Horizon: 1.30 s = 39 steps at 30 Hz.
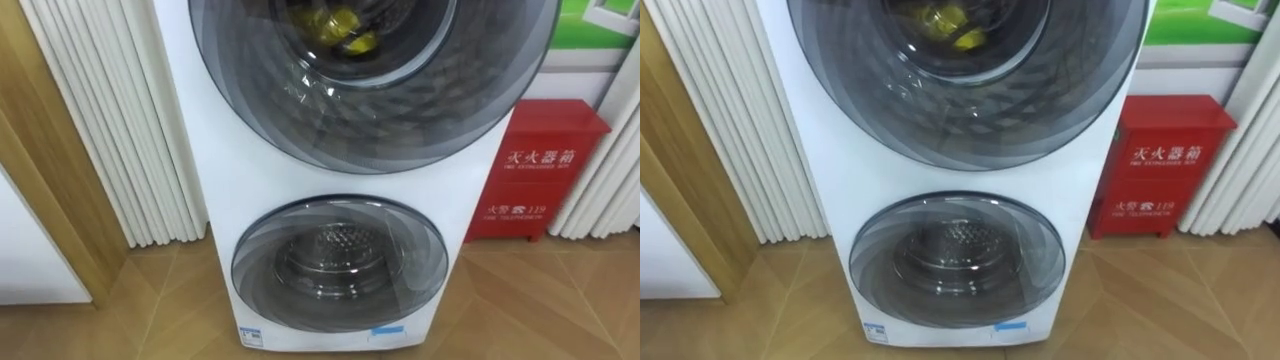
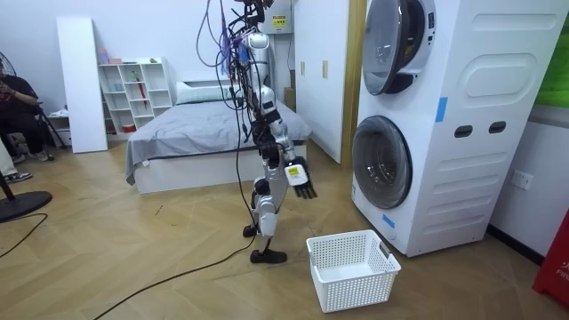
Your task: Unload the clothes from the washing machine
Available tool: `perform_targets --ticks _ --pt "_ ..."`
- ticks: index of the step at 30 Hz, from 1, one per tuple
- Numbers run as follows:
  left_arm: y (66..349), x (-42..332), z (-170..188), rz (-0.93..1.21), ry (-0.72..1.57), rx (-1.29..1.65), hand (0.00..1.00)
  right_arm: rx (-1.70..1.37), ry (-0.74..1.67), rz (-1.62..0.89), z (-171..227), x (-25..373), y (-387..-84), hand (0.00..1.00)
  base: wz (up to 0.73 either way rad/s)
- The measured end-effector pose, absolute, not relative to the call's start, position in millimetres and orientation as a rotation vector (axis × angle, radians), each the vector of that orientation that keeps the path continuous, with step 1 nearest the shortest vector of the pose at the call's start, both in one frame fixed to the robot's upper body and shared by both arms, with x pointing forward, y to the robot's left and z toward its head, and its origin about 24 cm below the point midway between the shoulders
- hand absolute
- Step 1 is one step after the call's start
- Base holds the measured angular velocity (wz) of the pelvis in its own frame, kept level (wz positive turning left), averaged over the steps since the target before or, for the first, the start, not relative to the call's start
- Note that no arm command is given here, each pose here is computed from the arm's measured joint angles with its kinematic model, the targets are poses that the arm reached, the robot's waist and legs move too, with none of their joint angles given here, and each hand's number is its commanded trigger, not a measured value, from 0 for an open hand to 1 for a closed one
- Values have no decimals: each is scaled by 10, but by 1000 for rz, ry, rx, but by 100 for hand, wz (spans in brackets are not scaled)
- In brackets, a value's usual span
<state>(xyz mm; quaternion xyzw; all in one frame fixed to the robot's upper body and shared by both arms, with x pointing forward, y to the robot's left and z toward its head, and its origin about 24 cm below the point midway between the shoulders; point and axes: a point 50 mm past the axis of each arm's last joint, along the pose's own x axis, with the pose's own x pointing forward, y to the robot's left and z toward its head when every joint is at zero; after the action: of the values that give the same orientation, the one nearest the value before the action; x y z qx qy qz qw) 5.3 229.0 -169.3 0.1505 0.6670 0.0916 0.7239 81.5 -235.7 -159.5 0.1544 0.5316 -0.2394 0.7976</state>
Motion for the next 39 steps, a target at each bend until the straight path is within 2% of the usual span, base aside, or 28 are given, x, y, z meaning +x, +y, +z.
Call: perform_targets --ticks 4,6,12,18,30,39 --pt "2347 49 -1681 214 1466 317 0 362 924 -563 -1357 1308 -2497 0 -3" --pt "2393 33 -1670 228 1467 311 0 351 755 -558 -1096 1672 -2571 0 0" --pt "2543 51 -1617 255 1440 353 0 298 421 -523 -417 2224 -2670 0 -2" --pt "2556 58 -1608 241 1435 370 0 247 206 -460 103 2525 -2617 0 -8" --pt "2577 -4 -1597 224 1453 394 0 234 -80 -364 900 2916 -2552 0 4" --pt "2597 49 -1591 215 1444 411 0 215 -152 -324 1135 3055 -2487 0 4"
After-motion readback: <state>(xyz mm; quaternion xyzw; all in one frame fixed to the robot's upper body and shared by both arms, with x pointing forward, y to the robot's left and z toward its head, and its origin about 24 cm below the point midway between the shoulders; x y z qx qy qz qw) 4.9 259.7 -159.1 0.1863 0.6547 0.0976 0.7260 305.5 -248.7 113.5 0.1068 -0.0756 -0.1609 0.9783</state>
